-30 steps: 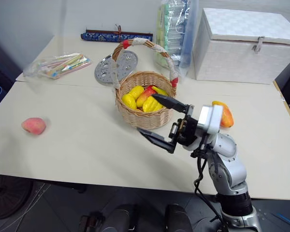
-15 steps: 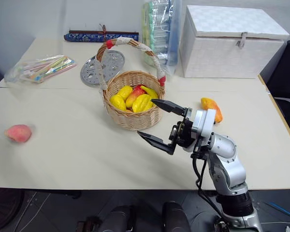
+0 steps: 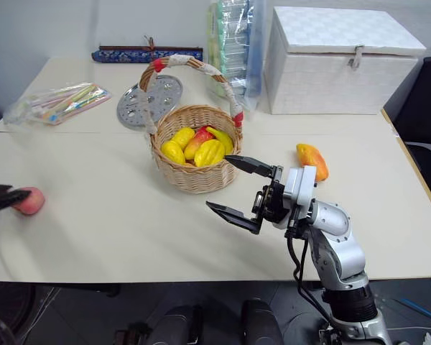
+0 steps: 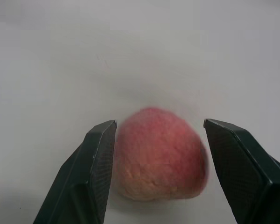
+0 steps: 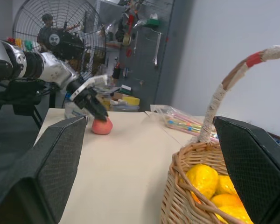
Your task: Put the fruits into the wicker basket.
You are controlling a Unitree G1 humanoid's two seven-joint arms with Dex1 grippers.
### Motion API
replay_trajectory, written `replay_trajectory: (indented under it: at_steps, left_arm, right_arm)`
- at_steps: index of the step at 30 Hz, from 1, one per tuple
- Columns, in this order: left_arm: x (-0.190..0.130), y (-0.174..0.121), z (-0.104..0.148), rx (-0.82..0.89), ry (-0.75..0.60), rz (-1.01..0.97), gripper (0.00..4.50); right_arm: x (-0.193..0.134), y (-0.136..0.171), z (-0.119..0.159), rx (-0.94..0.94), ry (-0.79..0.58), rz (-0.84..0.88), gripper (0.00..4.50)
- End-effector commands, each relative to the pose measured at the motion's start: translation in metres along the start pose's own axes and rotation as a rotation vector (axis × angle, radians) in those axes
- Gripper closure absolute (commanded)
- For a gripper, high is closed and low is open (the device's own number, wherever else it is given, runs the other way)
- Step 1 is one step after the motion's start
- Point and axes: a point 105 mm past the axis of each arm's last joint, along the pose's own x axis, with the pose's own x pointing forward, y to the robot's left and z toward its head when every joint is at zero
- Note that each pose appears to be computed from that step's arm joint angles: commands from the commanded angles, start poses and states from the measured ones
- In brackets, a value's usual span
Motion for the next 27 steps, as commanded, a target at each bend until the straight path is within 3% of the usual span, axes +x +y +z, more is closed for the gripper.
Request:
replay_trajectory:
  at_steps: [1,4,10,14,16,19,22,27]
  left_arm:
    - [-0.006,0.002,-0.001,0.02,0.048,-0.003,1.36]
    - [-0.003,-0.001,0.0,0.011,0.045,-0.024,1.36]
    - [-0.005,-0.01,0.001,0.011,0.046,-0.095,2.45]
    - [-0.01,-0.017,0.007,0.003,0.018,-0.149,2.5]
    - [-0.014,-0.027,0.028,0.022,-0.083,-0.213,2.5]
    - [-0.023,-0.054,0.07,0.032,-0.289,-0.371,2.5]
    - [-0.032,-0.085,0.095,0.09,-0.386,-0.513,2.5]
    - [-0.025,-0.205,0.13,0.318,-0.469,-0.914,2.5]
  right_arm:
    - [-0.004,0.003,0.008,-0.041,-0.023,-0.004,0.0]
    - [-0.008,0.004,0.006,-0.041,-0.019,-0.008,0.0]
    - [-0.019,0.007,-0.003,-0.042,-0.012,-0.017,0.0]
    - [-0.027,0.007,-0.008,-0.05,-0.009,-0.019,0.0]
    - [-0.032,0.006,-0.012,-0.053,-0.008,-0.022,0.0]
    - [-0.038,0.007,-0.016,-0.057,-0.007,-0.024,0.0]
    - [-0.045,0.008,-0.019,-0.064,0.001,-0.032,0.0]
    - [-0.076,0.0,-0.021,-0.107,0.054,-0.156,0.0]
